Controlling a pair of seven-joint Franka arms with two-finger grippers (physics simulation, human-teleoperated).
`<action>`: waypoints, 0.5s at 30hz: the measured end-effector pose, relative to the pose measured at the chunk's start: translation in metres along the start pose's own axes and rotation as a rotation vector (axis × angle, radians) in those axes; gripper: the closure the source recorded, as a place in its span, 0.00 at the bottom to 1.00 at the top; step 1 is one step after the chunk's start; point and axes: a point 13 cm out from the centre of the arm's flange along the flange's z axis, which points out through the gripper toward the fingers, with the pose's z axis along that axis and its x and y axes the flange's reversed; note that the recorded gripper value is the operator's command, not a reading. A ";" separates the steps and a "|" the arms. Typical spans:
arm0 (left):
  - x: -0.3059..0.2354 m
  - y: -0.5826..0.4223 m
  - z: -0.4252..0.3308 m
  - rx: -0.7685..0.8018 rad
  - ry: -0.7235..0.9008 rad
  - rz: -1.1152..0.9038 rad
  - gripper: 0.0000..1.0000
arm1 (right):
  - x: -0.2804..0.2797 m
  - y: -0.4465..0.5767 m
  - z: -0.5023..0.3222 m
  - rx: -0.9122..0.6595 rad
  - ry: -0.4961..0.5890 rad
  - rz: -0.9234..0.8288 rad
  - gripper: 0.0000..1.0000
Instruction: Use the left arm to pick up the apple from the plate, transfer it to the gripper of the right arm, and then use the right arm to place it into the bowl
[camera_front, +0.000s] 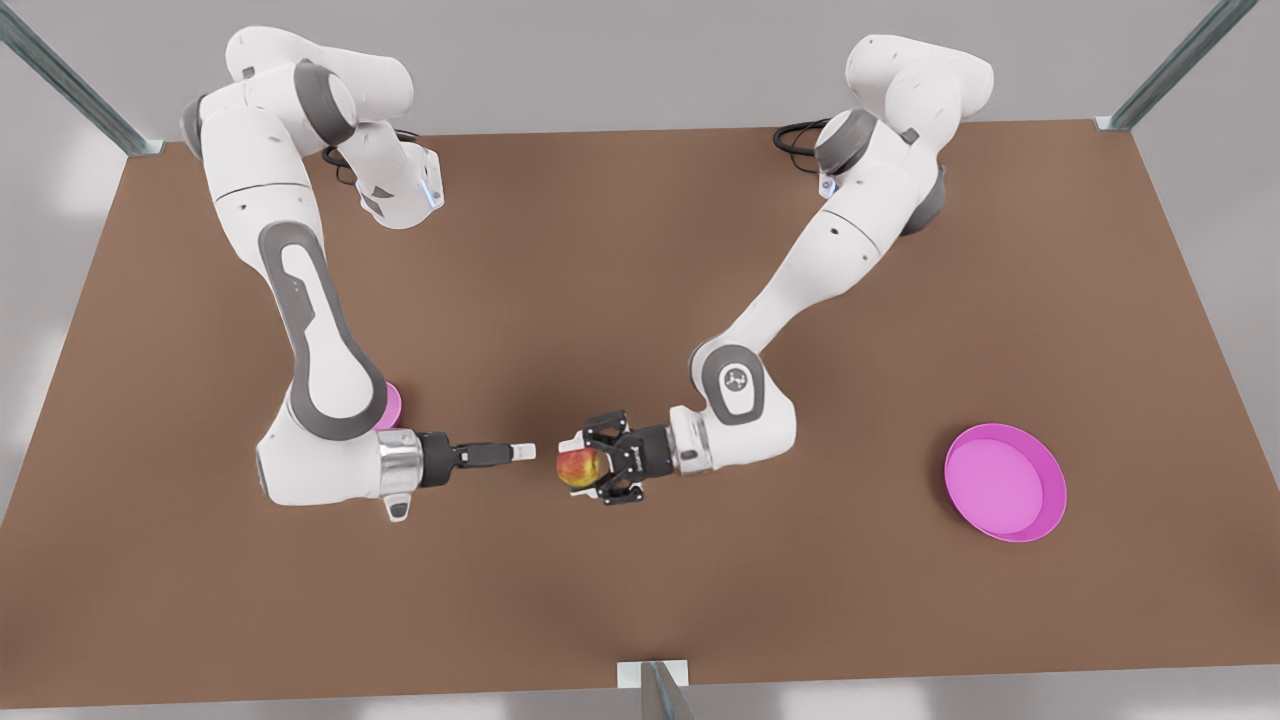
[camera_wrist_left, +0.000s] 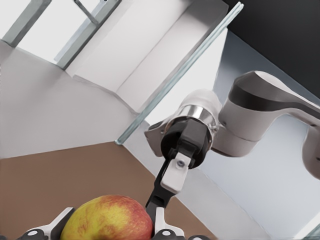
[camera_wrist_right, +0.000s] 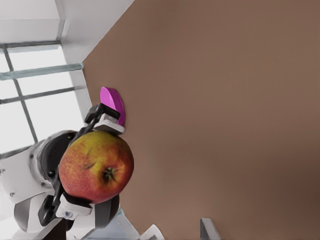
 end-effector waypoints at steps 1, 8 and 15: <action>0.001 0.001 0.002 -0.007 -0.004 0.031 0.27 | -0.004 -0.001 0.004 -0.018 -0.008 -0.005 0.00; 0.006 0.003 0.009 -0.045 -0.011 0.223 0.27 | -0.004 -0.022 0.030 -0.129 -0.009 0.010 0.00; 0.005 0.009 0.007 -0.068 -0.010 0.358 0.27 | -0.013 -0.032 0.001 -0.329 -0.004 -0.028 0.00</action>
